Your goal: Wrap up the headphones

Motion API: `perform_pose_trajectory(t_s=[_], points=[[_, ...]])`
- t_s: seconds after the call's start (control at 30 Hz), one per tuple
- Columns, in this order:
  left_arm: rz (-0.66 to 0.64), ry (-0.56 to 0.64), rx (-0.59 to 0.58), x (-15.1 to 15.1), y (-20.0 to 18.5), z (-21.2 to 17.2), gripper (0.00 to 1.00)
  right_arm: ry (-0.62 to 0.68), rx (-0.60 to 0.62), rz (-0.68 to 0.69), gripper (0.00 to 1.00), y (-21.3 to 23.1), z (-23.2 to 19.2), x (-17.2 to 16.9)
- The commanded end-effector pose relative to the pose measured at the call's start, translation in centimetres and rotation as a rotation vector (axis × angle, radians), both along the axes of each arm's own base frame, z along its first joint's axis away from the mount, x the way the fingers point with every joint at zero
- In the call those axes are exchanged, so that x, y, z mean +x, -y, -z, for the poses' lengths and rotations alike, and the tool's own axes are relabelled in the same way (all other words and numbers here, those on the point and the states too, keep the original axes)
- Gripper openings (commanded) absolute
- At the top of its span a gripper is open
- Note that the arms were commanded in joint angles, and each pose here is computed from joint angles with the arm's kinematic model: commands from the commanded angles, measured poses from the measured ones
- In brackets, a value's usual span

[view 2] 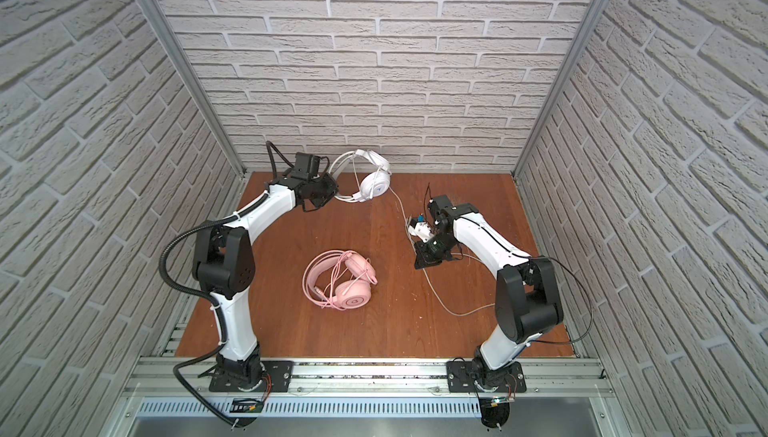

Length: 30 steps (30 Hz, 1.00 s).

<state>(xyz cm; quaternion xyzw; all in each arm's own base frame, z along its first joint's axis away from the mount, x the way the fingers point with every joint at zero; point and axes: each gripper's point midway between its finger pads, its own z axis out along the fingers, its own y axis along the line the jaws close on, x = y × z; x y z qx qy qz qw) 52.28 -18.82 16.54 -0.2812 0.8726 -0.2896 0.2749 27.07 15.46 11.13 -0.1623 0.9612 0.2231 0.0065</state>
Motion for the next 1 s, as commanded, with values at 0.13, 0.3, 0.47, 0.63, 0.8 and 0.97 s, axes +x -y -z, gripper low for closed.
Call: perform_pose_trajectory(t_s=[0.13,0.3,0.47,0.63,0.8,0.97], points=[[-0.127,0.171,0.001,1.9,-1.2,-5.2,0.00,0.055,-0.037,-0.142,0.05,-2.5,-0.1,-1.2],[-0.189,0.164,0.012,1.9,-2.0,-4.6,0.00,0.041,-0.067,-0.215,0.05,-3.3,0.2,-2.3],[-0.183,0.168,-0.034,2.4,-1.3,-4.6,0.00,0.018,-0.114,-0.225,0.05,-3.5,0.8,-2.1],[-0.143,0.160,-0.113,2.5,0.1,-4.9,0.00,-0.019,-0.144,-0.180,0.05,-3.9,1.8,-0.6],[-0.158,0.160,-0.148,2.6,-0.1,-4.9,0.00,-0.008,-0.123,-0.199,0.05,-4.8,1.4,-0.2],[-0.164,0.155,-0.141,3.0,-0.1,-4.4,0.00,0.000,-0.117,-0.283,0.05,-5.4,0.7,-1.1]])
